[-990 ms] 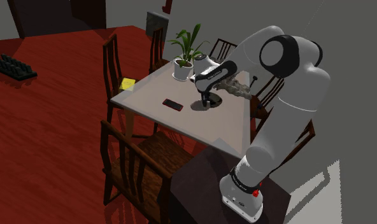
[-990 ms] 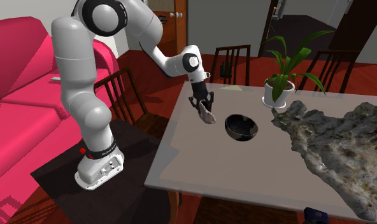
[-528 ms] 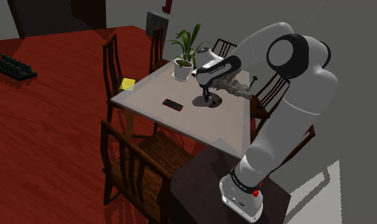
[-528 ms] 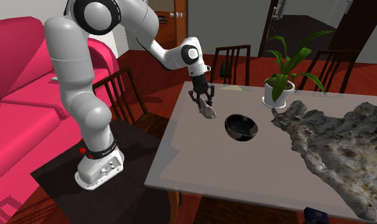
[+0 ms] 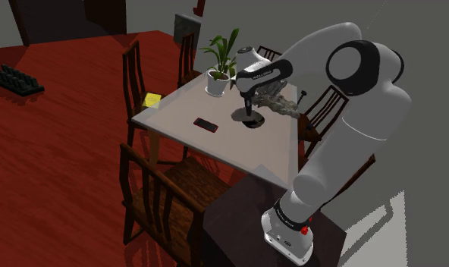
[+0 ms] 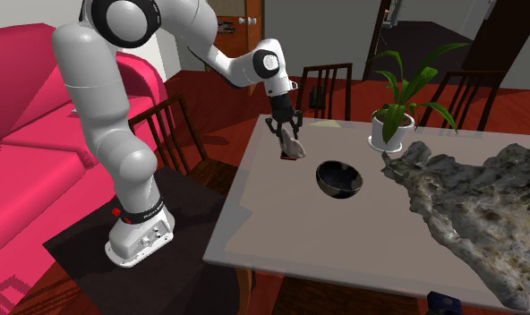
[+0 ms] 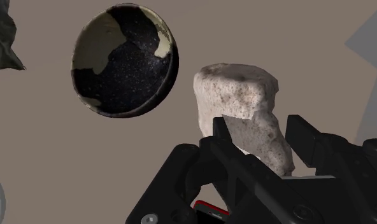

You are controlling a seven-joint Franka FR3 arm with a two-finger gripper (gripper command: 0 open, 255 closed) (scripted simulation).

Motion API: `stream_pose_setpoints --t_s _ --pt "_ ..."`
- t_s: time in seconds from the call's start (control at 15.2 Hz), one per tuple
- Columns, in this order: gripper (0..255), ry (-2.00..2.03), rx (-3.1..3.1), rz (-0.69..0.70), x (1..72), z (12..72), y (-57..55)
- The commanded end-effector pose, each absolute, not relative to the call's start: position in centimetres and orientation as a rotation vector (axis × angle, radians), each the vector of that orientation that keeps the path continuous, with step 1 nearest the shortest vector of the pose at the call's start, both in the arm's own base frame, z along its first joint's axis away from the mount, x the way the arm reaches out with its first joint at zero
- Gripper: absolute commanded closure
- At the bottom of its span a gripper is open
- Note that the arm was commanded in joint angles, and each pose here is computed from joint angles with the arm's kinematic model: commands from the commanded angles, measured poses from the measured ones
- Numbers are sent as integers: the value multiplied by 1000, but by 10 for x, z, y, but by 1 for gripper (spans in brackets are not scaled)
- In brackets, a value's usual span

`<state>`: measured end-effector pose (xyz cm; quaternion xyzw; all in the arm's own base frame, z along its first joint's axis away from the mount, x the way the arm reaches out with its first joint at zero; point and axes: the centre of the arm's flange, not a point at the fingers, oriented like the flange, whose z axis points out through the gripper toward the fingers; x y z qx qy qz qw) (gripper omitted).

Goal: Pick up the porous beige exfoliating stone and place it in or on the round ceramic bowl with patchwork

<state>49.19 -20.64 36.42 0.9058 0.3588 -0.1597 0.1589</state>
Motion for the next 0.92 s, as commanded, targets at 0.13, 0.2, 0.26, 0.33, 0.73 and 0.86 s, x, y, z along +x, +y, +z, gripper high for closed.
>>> stream_pose_setpoints --t_s 0.13,0.2,0.26,0.33,0.73,0.86 --pt "255 1026 2589 -456 492 386 -206" --pt "255 1026 2589 -456 492 391 -206" --pt "255 1026 2589 -456 492 392 -206" --pt "255 1026 2589 -456 494 394 -219" --pt "255 1026 2589 -456 505 402 -297" --pt "255 1026 2589 -456 509 405 -323"
